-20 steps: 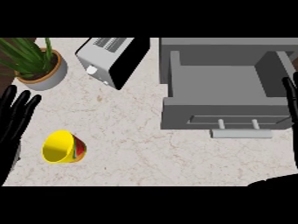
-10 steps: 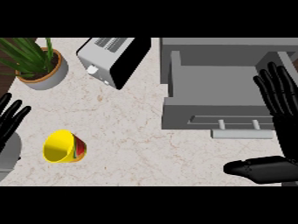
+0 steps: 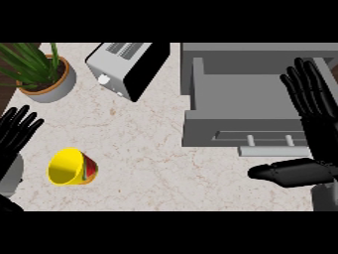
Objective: Pick up the cup, place it into the drawer and close the drawer
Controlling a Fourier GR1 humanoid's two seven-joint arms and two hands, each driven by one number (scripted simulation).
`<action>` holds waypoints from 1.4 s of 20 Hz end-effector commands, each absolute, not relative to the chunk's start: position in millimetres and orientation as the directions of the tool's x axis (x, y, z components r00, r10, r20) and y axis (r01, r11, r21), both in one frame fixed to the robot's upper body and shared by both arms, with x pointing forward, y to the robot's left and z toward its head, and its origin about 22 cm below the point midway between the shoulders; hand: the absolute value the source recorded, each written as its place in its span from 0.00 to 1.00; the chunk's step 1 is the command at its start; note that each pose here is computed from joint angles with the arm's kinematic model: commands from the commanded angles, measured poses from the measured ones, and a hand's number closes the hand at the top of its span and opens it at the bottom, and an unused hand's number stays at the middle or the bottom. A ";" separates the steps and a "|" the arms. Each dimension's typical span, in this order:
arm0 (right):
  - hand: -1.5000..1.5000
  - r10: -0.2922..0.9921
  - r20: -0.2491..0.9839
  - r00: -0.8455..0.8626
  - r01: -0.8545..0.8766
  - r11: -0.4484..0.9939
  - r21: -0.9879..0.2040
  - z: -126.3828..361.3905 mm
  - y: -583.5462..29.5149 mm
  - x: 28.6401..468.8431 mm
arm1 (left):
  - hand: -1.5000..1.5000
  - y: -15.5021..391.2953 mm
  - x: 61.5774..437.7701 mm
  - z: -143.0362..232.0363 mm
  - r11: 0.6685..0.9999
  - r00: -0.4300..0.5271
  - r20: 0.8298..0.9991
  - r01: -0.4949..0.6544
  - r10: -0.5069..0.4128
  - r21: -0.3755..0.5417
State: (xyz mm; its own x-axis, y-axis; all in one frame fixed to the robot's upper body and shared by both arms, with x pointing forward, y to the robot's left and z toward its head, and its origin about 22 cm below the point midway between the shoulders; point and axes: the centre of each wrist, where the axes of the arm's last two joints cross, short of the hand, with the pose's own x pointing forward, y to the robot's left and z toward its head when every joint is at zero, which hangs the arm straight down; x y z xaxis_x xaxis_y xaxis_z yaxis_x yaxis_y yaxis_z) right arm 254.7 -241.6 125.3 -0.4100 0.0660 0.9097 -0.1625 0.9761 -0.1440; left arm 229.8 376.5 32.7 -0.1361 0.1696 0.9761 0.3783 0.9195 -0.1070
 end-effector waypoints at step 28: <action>0.00 0.070 0.888 -0.455 -0.168 0.972 -0.162 150.6 -258.5 271.5 | 0.00 392.4 218.4 -134.4 0.965 -0.040 0.995 0.253 0.088 -0.075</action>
